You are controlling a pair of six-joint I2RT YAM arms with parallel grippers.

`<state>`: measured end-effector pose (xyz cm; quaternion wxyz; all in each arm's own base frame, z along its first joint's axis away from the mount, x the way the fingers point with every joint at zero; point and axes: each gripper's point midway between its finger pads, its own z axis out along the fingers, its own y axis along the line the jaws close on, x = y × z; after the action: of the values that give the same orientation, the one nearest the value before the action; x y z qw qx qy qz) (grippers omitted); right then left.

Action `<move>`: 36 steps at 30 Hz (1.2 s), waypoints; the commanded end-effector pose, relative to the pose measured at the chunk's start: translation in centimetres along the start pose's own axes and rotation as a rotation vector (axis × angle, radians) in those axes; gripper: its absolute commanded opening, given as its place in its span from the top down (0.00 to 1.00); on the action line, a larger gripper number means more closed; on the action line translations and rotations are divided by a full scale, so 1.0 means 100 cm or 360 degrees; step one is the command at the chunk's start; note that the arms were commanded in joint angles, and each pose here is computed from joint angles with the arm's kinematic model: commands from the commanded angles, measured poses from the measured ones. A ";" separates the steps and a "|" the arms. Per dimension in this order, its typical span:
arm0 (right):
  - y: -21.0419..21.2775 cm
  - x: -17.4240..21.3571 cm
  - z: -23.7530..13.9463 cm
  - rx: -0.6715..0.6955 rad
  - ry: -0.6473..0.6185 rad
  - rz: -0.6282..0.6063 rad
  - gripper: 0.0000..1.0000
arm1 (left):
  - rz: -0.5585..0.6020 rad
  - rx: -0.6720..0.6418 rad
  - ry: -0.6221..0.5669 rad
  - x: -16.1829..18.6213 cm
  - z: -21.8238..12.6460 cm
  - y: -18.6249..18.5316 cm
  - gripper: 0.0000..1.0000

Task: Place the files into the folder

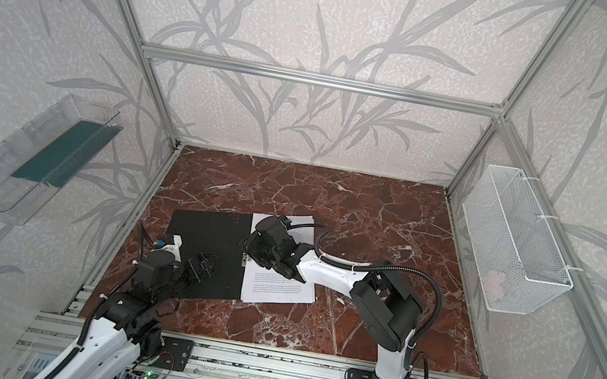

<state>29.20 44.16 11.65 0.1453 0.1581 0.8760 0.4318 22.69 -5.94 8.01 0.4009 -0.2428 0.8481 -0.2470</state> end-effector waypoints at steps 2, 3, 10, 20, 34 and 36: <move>-0.003 -0.001 0.013 0.0066 -0.0017 0.0123 0.59 | -0.0020 -0.0031 -0.0034 -0.008 -0.004 -0.001 0.01; -0.002 -0.001 0.015 0.0066 -0.0013 0.0126 0.62 | -0.0021 -0.0036 -0.0031 -0.007 -0.003 0.000 0.01; -0.001 0.001 0.029 0.0077 0.0019 0.0186 0.66 | -0.0023 -0.0034 -0.0019 -0.006 -0.002 0.000 0.01; -0.006 -0.001 0.039 0.0058 0.0030 0.0243 0.73 | -0.0028 -0.0021 -0.0021 -0.007 -0.002 -0.002 0.01; -0.004 -0.005 0.038 0.0018 0.0006 0.0251 0.81 | -0.0030 -0.0001 -0.0015 -0.006 -0.002 -0.004 0.01; -0.006 -0.005 0.038 0.0016 0.0007 0.0263 0.82 | -0.0030 -0.0001 -0.0016 -0.007 -0.002 -0.005 0.01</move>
<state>30.51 46.10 8.42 0.1009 0.2230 0.8713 0.4253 22.56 -5.92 7.55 0.3914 -0.2472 0.8522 -0.2437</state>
